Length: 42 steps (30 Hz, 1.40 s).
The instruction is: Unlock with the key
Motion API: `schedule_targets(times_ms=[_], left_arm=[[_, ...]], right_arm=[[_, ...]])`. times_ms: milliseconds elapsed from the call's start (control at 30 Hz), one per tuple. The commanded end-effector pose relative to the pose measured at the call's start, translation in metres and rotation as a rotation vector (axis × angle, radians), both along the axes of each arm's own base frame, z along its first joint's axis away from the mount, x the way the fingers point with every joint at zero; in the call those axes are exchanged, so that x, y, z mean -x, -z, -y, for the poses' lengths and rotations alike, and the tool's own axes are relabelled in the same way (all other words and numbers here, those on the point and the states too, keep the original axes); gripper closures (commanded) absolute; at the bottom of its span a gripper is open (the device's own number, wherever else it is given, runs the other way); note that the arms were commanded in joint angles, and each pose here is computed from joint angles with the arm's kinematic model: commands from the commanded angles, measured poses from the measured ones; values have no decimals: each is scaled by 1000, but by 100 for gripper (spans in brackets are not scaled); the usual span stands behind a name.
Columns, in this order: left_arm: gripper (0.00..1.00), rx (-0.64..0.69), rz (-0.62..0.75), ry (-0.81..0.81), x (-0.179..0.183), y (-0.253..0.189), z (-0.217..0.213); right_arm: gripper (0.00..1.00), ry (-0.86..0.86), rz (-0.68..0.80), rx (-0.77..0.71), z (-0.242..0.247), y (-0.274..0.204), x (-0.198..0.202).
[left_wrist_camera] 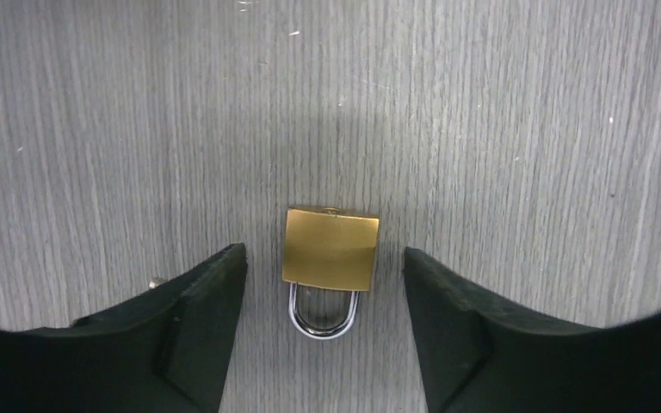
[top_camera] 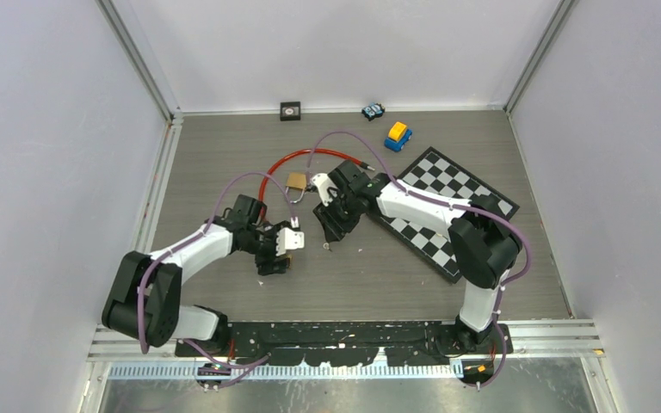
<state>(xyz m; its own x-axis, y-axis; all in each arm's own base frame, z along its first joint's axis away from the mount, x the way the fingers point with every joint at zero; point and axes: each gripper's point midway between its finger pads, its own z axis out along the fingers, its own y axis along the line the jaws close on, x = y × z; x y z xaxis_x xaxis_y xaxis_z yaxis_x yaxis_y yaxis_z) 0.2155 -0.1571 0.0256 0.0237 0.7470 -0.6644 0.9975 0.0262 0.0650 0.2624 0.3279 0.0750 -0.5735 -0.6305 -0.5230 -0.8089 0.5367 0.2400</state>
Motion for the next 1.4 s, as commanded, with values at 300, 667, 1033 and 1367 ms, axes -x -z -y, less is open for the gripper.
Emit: schedule_targets(times_ms=[300,667,1033,1367], left_arm=[[0,-2,150,26,12,-31,-11],[0,-34,180,79,25,-35,-20],[0,-32,158,86,25,-33,-18],[0,-33,163,83,25,-34,-19]], right_arm=[[52,-156,75,22,-16,16,3],[58,-224,163,105,-26,31,0],[61,-247,214,134,-30,34,-5],[67,-250,210,139,-32,40,-7]])
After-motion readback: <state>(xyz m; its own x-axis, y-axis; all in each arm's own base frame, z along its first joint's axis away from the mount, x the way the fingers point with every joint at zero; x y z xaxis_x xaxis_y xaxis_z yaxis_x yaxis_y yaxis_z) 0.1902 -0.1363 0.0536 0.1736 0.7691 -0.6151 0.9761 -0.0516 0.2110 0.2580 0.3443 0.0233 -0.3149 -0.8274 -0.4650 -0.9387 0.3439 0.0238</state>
